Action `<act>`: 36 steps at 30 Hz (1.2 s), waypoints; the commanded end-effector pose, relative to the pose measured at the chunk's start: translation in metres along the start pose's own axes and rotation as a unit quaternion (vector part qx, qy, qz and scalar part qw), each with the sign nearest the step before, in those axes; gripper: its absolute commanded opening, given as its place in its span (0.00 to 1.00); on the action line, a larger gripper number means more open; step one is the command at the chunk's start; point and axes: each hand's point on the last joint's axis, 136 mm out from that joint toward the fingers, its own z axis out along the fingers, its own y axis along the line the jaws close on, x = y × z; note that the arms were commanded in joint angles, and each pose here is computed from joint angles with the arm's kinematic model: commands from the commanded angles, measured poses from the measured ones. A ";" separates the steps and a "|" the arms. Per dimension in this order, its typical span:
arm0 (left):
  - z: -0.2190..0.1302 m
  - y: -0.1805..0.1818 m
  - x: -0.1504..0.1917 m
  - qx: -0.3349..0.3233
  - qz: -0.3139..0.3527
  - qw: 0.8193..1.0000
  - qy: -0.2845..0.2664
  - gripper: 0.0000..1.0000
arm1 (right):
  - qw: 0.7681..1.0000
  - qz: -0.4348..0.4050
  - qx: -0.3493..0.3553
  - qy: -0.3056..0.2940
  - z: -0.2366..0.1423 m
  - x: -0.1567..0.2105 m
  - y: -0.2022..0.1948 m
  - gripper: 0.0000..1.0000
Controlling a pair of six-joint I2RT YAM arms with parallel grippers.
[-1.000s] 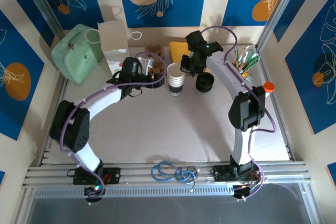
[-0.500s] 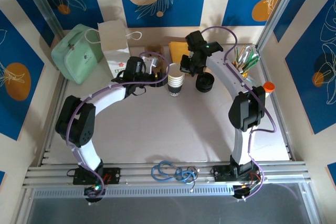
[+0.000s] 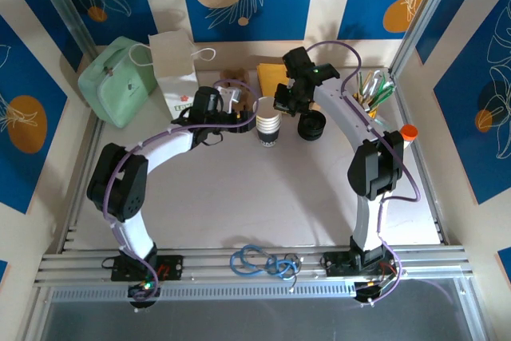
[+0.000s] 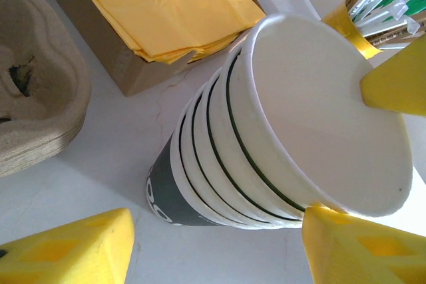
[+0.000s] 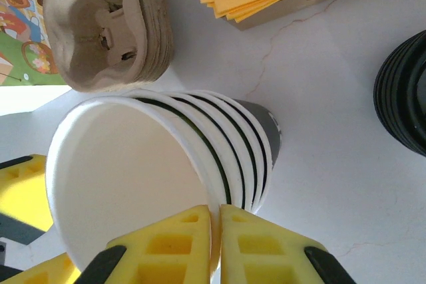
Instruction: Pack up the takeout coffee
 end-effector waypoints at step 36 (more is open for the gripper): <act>0.006 0.009 0.019 -0.011 0.028 0.999 0.011 0.68 | 0.992 0.064 -0.107 0.021 -0.022 0.011 0.017 0.08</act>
